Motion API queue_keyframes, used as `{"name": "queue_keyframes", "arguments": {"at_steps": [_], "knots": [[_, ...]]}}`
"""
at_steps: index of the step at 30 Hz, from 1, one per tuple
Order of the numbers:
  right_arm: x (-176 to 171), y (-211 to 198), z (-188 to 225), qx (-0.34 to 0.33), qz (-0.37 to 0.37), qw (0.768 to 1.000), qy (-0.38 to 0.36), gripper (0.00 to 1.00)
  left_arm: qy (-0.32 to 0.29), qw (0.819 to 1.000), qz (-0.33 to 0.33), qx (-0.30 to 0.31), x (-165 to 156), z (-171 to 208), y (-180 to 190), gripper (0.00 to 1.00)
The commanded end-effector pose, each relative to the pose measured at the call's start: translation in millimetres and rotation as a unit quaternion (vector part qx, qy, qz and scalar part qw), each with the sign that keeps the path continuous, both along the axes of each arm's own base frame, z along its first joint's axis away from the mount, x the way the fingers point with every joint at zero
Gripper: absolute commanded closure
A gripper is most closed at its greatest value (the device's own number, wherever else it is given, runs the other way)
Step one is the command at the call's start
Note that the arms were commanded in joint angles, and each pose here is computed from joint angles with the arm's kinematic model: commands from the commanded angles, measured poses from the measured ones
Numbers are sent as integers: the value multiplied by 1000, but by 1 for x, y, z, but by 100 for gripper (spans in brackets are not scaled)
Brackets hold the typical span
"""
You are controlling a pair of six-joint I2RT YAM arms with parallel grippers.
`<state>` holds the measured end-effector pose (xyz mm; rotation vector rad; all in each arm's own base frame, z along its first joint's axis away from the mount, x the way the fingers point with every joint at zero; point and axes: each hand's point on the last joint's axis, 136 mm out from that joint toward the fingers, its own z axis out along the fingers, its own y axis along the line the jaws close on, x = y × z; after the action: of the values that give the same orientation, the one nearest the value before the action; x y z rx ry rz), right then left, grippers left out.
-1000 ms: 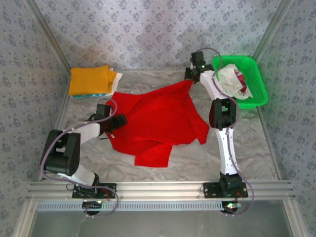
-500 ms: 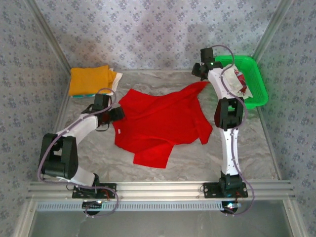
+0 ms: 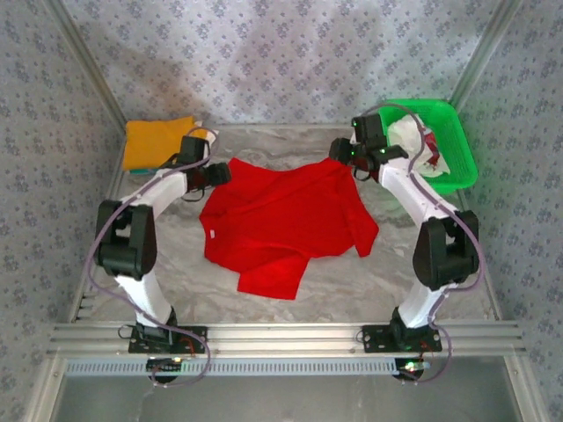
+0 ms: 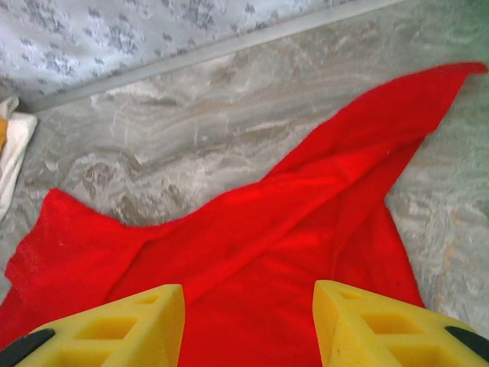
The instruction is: Fold and stack the t-shirts
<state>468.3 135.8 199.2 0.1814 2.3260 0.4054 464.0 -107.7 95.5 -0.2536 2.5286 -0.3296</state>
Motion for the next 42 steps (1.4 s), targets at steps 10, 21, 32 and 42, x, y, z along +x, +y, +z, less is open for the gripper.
{"name": "queue_keyframes", "arguments": {"at_steps": [10, 21, 32, 42], "knots": [[-30, -23, 0, 0, -7, 1000, -10, 50, 33, 999, -1, 17, 45, -46, -6, 34], [-36, -30, 2, 7, -11, 1000, -8, 50, 33, 999, 6, 14, 54, -49, -9, 97], [-39, -25, 9, 22, -5, 1000, -4, 49, -24, 1000, -10, 11, 77, 18, -33, 100], [-43, -31, 9, 17, -10, 1000, -5, 49, -94, 995, -26, -33, 144, 74, -67, 100]]}}
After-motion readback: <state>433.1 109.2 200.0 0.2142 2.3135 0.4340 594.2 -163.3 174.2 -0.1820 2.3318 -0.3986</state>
